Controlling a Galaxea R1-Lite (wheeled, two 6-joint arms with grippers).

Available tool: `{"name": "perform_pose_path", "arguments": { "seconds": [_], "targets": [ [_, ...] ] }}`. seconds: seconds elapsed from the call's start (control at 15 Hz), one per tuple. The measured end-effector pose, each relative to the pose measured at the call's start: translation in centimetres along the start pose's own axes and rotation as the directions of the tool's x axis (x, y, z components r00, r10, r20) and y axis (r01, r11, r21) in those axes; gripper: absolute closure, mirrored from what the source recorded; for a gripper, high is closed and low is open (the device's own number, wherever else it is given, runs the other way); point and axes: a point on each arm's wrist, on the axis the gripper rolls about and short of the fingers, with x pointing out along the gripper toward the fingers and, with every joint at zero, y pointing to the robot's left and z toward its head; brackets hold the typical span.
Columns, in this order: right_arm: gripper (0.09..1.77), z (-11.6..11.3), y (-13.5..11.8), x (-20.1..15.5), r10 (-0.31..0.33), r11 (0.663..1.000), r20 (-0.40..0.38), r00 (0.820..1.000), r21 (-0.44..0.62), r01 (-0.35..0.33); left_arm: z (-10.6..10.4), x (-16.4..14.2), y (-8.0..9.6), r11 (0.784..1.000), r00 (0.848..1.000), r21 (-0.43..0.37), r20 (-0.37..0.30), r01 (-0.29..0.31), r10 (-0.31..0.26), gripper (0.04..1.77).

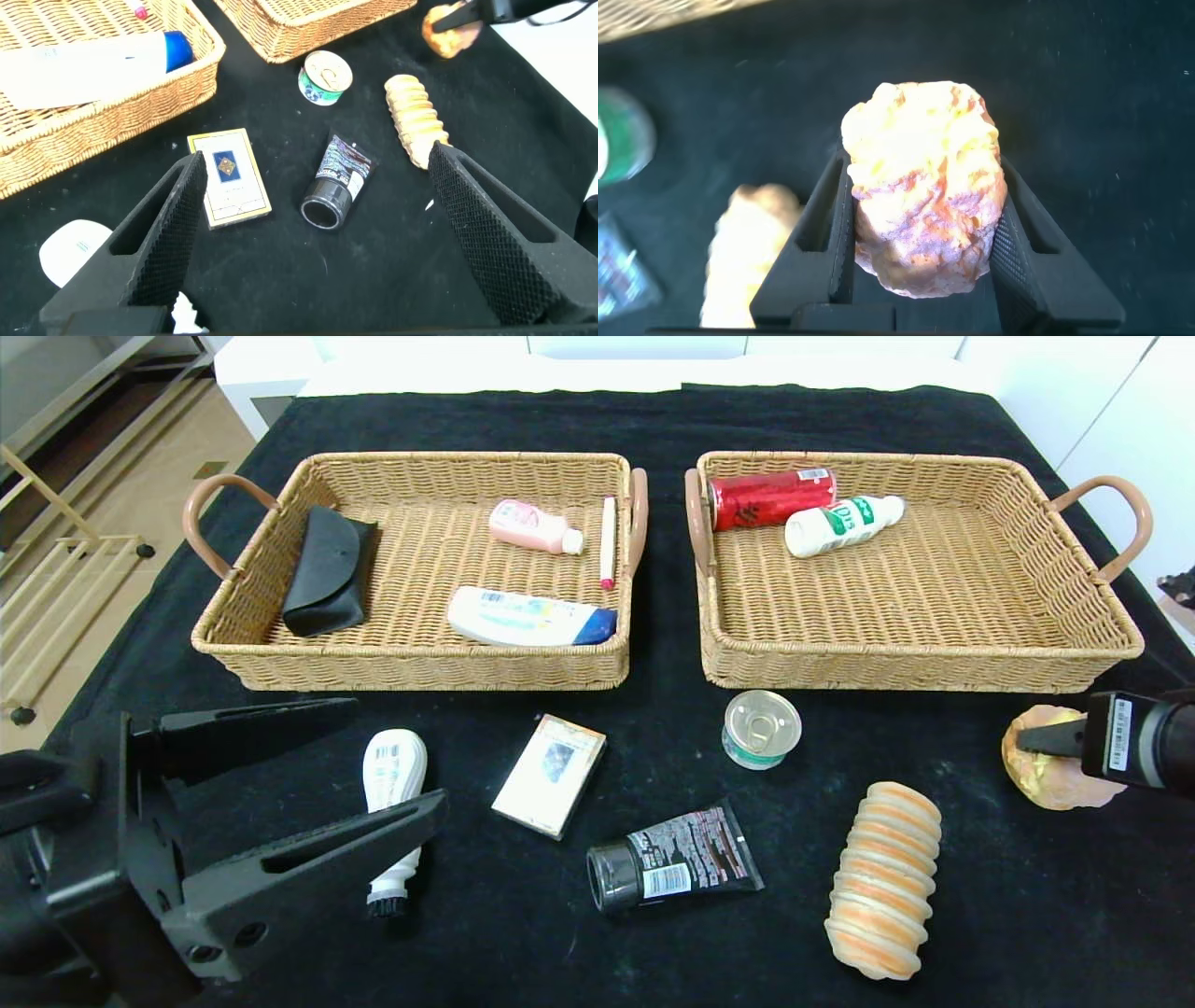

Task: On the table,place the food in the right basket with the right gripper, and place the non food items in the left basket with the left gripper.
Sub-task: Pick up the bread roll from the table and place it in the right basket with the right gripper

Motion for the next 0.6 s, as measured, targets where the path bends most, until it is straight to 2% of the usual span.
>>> {"name": "perform_pose_path", "arguments": {
  "seconds": [0.27,0.6],
  "targets": [
    [1.00,1.6,0.8,-2.3,0.029,0.999,0.039,0.999,-0.032,-0.028,0.0,0.0,0.0,1.000,1.000,0.000,0.002,-0.001,0.001,0.09],
    [1.00,5.9,2.6,-2.2,0.018,0.997,0.137,0.990,-0.072,-0.008,0.1,-0.1,0.0,1.000,1.000,0.001,0.005,-0.001,0.001,0.09]
  ]
}}
